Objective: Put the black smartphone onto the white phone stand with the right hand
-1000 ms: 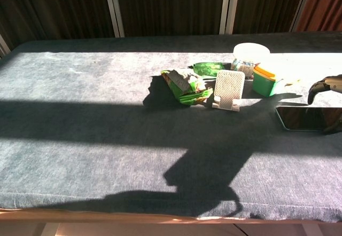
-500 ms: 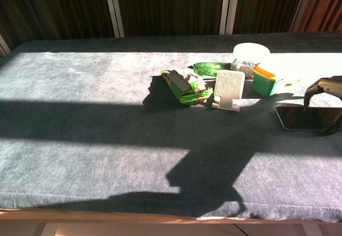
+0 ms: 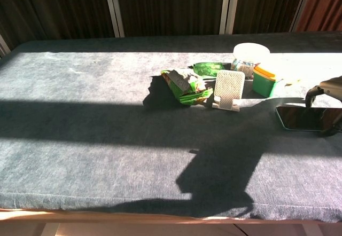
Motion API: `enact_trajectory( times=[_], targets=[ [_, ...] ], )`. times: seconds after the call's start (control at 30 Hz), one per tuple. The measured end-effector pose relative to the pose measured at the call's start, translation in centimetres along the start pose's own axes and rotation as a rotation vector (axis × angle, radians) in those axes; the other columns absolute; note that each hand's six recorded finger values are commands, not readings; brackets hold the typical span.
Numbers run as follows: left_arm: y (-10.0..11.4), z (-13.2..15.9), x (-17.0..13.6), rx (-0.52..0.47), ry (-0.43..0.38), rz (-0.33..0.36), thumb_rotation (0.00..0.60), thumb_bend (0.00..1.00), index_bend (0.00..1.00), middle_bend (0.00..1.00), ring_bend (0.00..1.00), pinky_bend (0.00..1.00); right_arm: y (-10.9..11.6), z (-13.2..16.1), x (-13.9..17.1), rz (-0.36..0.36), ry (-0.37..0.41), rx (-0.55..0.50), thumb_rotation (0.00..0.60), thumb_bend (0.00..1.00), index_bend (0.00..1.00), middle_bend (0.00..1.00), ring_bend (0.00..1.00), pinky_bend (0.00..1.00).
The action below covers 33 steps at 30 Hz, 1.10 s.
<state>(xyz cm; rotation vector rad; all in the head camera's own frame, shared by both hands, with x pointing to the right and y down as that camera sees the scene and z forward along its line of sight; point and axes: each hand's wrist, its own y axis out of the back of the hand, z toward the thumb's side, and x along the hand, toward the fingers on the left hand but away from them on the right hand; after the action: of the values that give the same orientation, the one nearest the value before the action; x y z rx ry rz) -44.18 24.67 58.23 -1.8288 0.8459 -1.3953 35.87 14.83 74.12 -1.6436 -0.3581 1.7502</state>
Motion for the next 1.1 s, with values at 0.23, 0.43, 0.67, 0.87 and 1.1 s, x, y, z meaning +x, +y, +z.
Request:
enact_trajectory(
  times=[0.23, 0.43, 0.67, 0.87, 1.1],
  targets=[
    [0.02, 0.02, 0.00, -0.001, -0.002, 0.001, 0.600, 0.40, 0.00, 0.00, 0.00, 0.00, 0.02, 0.18, 0.29, -0.039, -0.007, 0.048, 0.600, 0.27, 0.84, 0.50, 0.33, 0.41],
    [0.07, 0.01, -0.04, -0.003, -0.003, 0.003, 0.600, 0.40, 0.00, 0.00, 0.00, 0.00, -0.08, 0.33, 0.61, -0.062, -0.013, 0.090, 0.600, 0.29, 0.90, 0.56, 0.37, 0.43],
    [0.34, -0.06, -0.19, -0.009, -0.006, 0.012, 0.600, 0.40, 0.00, 0.00, 0.00, 0.00, -0.17, 0.50, 0.65, -0.086, -0.028, 0.160, 0.600, 0.30, 0.92, 0.59, 0.40, 0.45],
    [0.45, -0.14, -0.31, -0.012, -0.006, 0.017, 0.600, 0.40, 0.00, 0.00, 0.00, 0.00, -0.25, 0.58, 0.48, -0.107, -0.048, 0.203, 0.600, 0.30, 0.92, 0.59, 0.41, 0.45],
    [0.57, -0.19, -0.47, -0.014, -0.006, 0.022, 0.600, 0.40, 0.00, 0.00, 0.00, 0.00, 0.45, 0.22, 0.49, -0.150, -0.065, 0.258, 0.600, 0.30, 0.92, 0.59, 0.41, 0.45]
  ],
)
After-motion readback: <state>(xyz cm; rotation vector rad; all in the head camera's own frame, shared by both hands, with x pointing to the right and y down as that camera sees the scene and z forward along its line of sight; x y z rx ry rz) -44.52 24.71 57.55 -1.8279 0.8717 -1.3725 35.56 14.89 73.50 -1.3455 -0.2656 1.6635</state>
